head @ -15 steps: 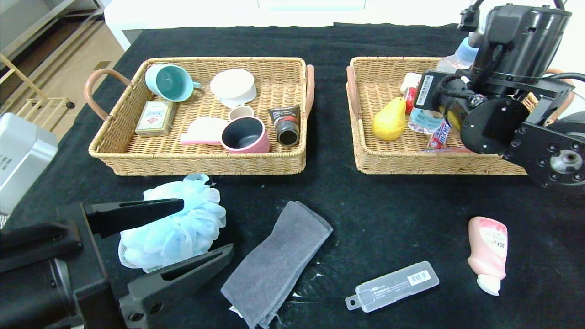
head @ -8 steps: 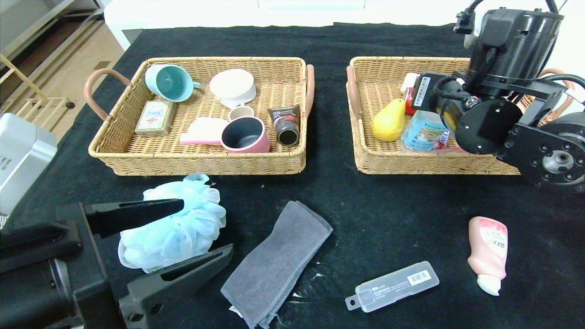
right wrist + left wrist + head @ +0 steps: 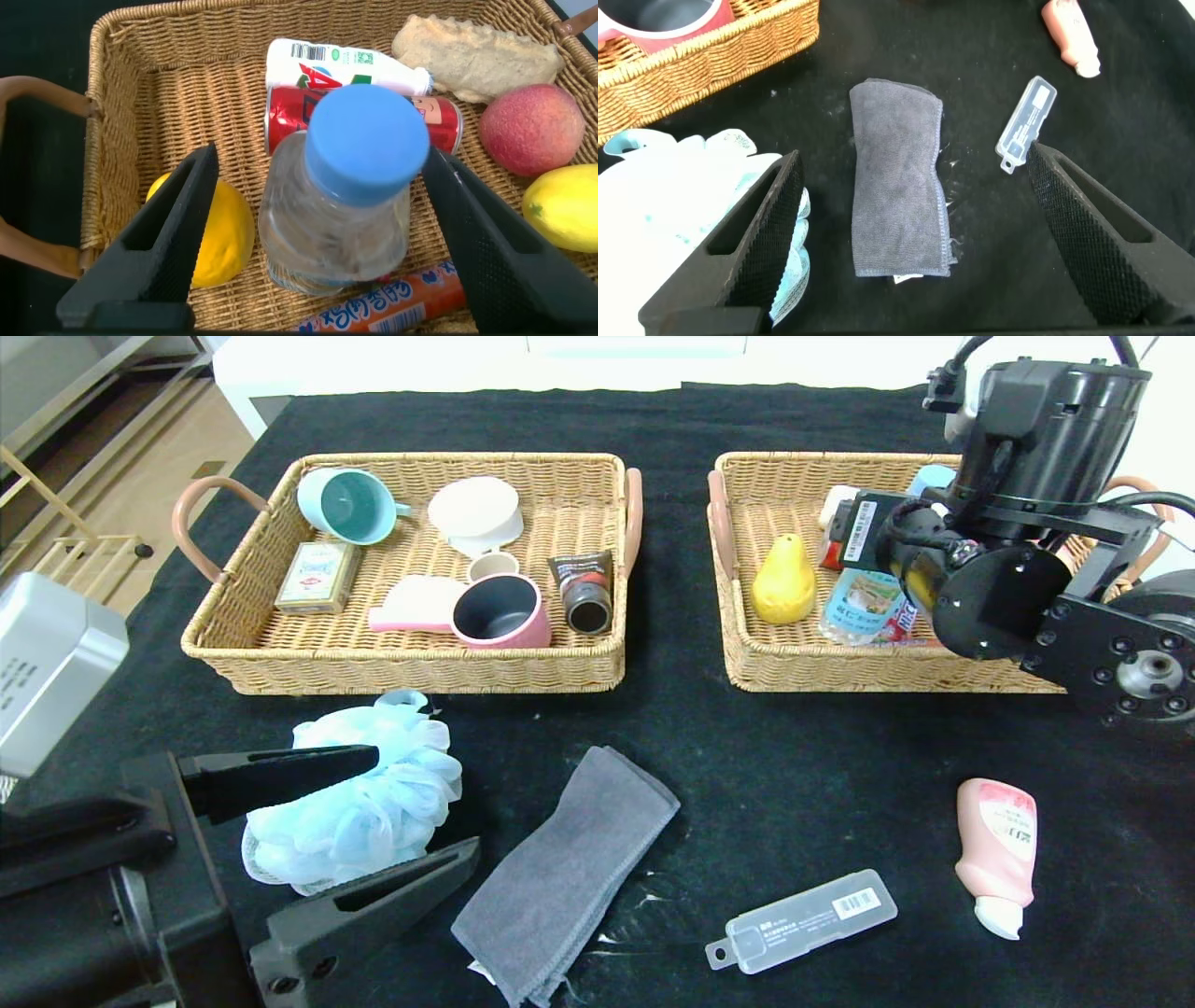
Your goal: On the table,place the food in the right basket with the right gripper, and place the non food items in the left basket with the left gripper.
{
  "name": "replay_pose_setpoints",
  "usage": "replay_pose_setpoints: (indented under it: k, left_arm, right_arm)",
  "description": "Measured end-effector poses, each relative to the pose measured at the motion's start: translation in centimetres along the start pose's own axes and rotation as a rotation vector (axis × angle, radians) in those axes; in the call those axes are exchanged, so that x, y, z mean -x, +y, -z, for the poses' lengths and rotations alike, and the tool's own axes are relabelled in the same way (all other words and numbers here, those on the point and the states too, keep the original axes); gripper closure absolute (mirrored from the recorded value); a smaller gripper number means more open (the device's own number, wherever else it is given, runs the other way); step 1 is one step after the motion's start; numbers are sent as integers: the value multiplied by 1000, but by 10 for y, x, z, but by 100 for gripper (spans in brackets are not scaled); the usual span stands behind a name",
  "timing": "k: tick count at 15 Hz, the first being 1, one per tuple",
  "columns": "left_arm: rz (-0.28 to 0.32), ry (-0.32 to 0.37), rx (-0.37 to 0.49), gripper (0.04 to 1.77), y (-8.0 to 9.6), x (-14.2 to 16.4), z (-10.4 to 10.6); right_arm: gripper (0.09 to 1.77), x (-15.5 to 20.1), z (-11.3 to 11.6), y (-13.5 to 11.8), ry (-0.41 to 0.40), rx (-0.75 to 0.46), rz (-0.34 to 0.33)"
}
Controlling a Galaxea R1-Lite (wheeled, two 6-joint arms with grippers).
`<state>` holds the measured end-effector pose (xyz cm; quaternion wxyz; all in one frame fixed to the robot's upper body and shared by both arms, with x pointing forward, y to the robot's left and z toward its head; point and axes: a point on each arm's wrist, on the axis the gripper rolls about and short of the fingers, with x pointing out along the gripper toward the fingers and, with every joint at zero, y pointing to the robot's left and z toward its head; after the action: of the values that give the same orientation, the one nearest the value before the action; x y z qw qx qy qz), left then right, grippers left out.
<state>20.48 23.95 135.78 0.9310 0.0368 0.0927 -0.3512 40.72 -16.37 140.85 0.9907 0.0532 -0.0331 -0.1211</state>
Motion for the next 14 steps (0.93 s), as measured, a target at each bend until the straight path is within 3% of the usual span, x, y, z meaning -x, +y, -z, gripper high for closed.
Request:
replay_pose_setpoints:
  k: [6,14]
  left_arm:
    - [0,2,0,9,0,-1,0]
    - [-1,-3,1,9,0,0,-1]
  right_arm:
    - [20,31,5,-6,37,29,-51]
    - [17,83,14,-39,153,89,-107]
